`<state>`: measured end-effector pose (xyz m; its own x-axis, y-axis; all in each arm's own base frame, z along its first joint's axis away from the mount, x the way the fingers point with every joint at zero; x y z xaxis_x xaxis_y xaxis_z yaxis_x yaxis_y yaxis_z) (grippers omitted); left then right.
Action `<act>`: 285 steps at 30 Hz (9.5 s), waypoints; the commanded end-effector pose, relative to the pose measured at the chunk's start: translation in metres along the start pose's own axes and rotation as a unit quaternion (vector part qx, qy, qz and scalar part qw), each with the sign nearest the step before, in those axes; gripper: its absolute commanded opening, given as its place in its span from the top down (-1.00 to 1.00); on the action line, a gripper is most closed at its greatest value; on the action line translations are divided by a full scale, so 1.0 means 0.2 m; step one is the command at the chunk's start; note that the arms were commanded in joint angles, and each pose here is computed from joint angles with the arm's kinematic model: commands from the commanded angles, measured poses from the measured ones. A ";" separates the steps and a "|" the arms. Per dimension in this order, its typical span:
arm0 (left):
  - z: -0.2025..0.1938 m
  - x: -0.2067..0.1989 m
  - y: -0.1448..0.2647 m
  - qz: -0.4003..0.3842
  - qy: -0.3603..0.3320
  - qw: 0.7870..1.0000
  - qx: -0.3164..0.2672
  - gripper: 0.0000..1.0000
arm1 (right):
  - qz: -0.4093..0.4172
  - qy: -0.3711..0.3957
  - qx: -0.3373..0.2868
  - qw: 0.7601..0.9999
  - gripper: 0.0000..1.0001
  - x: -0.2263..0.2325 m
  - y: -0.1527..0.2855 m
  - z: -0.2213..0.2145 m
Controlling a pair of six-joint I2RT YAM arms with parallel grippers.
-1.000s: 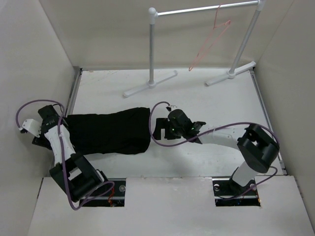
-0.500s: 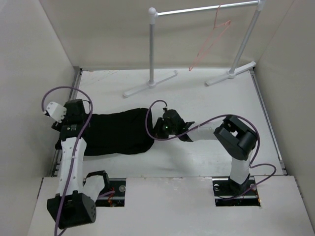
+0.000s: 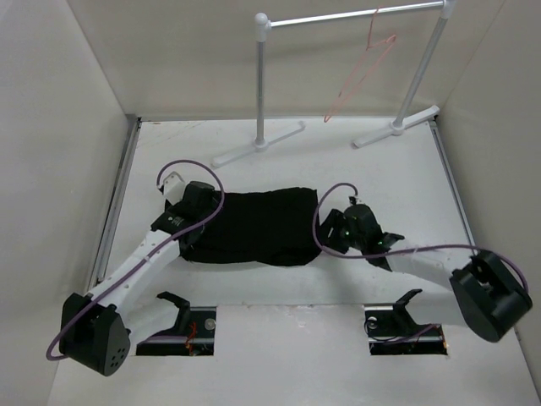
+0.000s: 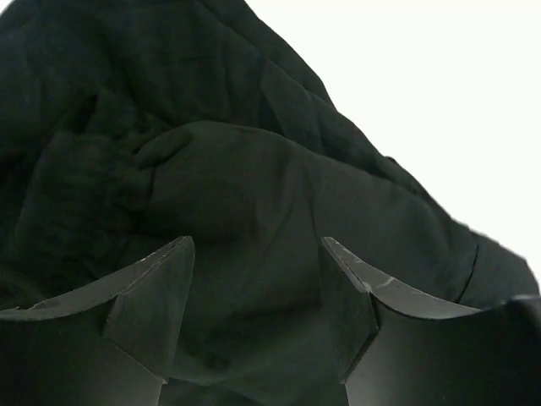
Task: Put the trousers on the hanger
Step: Fold the trousers at the center of the board, then pick up the hanger from the clothesline, then place the trousers on the hanger.
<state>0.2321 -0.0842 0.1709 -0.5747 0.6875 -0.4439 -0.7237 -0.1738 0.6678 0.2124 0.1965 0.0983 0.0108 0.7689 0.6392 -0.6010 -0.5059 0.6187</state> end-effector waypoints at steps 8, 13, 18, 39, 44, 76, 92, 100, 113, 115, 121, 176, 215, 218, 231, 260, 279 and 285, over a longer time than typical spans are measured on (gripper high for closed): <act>0.12 -0.01 0.05 -0.042 0.065 0.997 -0.032 -0.07 | -0.010 0.081 -0.085 0.993 -0.35 0.08 0.44 0.16; 0.12 0.00 0.01 -0.033 0.034 0.999 -0.020 -0.07 | 0.086 0.131 -0.004 0.988 0.68 0.36 0.36 0.17; 0.05 -0.04 -0.09 -0.042 0.030 0.998 0.037 0.06 | 0.116 0.110 0.022 0.987 0.69 0.47 0.11 0.15; 0.32 -0.08 -0.18 -0.092 0.056 0.994 0.005 -0.14 | 0.086 0.073 0.031 0.993 -0.01 0.34 0.21 -0.08; 0.22 -0.21 0.01 -0.146 0.028 0.989 0.024 -0.01 | 0.119 0.095 0.010 0.988 0.68 0.49 0.11 0.22; -0.44 -0.13 0.29 -0.173 -0.030 0.972 0.158 -0.05 | 0.088 0.063 -0.120 0.987 -0.50 0.60 0.36 0.62; -0.35 -0.27 0.28 -0.206 -0.073 0.960 0.173 -0.06 | 0.007 0.110 -0.311 0.944 -0.50 0.77 0.57 1.76; -0.32 -0.24 0.27 -0.203 -0.060 0.962 0.172 -0.06 | -0.015 0.105 -0.307 0.946 -0.48 0.72 0.42 1.94; -0.32 -0.23 0.24 -0.191 -0.053 0.965 0.171 -0.06 | 0.061 0.120 -0.308 0.942 0.25 0.78 0.33 2.00; -0.32 -0.23 0.23 -0.188 -0.054 0.966 0.171 -0.06 | 0.066 0.120 -0.311 0.941 0.31 0.77 0.35 2.01; -0.32 -0.23 0.23 -0.190 -0.051 0.966 0.170 -0.06 | 0.083 0.102 -0.300 0.945 0.46 0.74 0.33 2.03; -0.29 -1.37 0.55 -0.374 -0.185 0.907 0.052 -0.02 | 0.147 0.052 -0.125 0.980 0.83 0.38 0.50 0.70; -0.56 -1.38 0.49 -0.321 -0.084 0.943 -0.019 1.00 | 0.126 0.078 -0.099 0.984 0.10 0.24 0.68 0.40; -0.57 -1.34 0.46 -0.323 -0.033 0.946 -0.022 1.00 | 0.111 0.075 -0.084 0.987 0.56 0.22 0.62 0.40; -0.76 -1.06 0.24 -0.308 0.058 0.950 0.004 1.00 | 0.065 0.076 -0.069 0.993 0.69 0.23 0.20 0.56; -0.88 -0.72 -0.02 -0.250 0.032 0.968 0.003 1.00 | 0.008 0.065 0.054 0.996 0.47 0.07 -0.32 0.16; -0.28 -0.12 -0.07 -0.149 -0.029 0.986 -0.066 0.99 | -0.025 -0.005 -0.071 0.997 0.80 -0.13 0.16 0.46; -0.24 -0.24 0.05 -0.198 -0.020 0.979 -0.049 0.98 | -0.049 -0.013 -0.054 0.997 0.61 -0.18 0.08 0.45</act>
<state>0.2350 -0.1396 0.1526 -0.2923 0.7229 -0.6261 -0.9153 -0.0217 0.4023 0.2650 0.1243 0.1256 0.1009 0.7958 0.5971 -0.6606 -0.3952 0.6383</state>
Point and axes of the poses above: each gripper's point midway between its finger pads, its own y axis back along the fingers, its own x axis along the line the jaws close on, z = x × y, the point moved 7 cm from there along y, back along the fingers, and after that the axes turned 6 degrees about y, right-handed, at the moved point
